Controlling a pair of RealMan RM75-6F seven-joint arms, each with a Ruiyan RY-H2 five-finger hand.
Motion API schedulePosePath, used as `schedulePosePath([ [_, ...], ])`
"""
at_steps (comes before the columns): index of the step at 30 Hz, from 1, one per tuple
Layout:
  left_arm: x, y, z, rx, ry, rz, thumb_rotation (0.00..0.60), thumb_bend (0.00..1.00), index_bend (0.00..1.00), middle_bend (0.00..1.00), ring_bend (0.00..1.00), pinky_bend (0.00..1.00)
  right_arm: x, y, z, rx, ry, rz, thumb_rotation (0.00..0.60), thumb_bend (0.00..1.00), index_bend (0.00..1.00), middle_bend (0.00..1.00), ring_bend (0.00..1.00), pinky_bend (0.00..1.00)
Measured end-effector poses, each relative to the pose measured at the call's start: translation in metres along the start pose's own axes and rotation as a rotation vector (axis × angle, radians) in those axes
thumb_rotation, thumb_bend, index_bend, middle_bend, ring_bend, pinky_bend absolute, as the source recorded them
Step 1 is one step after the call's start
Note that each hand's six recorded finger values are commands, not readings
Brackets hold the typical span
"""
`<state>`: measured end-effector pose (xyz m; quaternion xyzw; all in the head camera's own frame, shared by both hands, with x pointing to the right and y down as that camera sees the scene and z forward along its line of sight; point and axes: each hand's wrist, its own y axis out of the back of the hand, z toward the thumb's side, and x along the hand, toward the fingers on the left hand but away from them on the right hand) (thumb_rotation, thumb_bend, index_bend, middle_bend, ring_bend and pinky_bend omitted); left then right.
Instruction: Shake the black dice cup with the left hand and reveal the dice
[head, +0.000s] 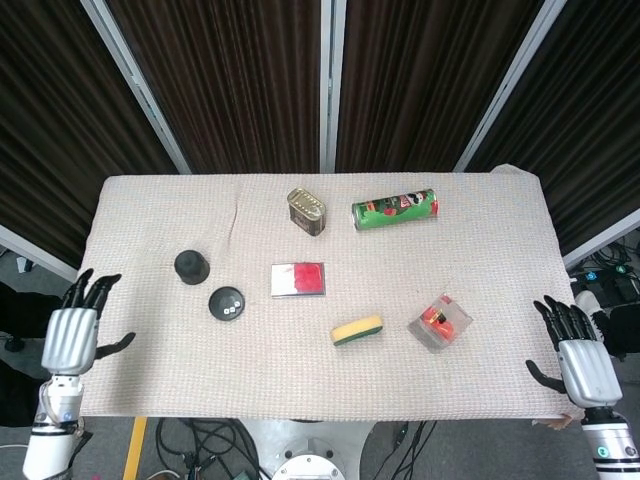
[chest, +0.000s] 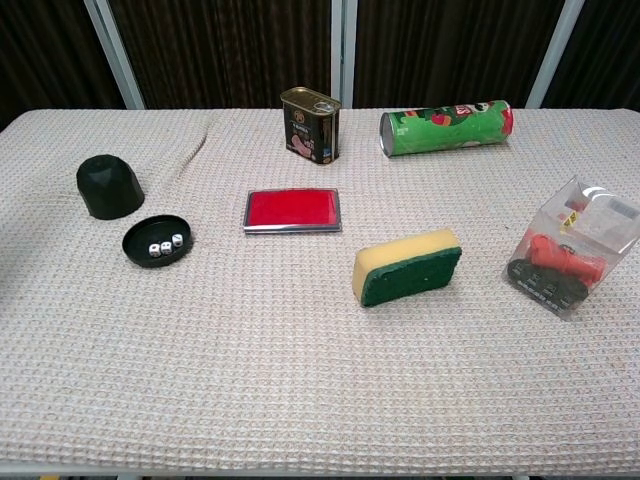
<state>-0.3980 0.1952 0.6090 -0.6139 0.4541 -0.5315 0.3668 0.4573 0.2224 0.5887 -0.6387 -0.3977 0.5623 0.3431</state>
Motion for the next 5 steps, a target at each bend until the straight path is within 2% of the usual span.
schedulePosePath([
  [5,-0.025,-0.001,-0.021,0.024,0.055,-0.025,0.6,0.06,0.15,0.17,0.05,0.17,0.002,-0.002,0.002,0.005,0.005,0.008,0.6,0.15,0.0,0.0,0.0,0.0],
])
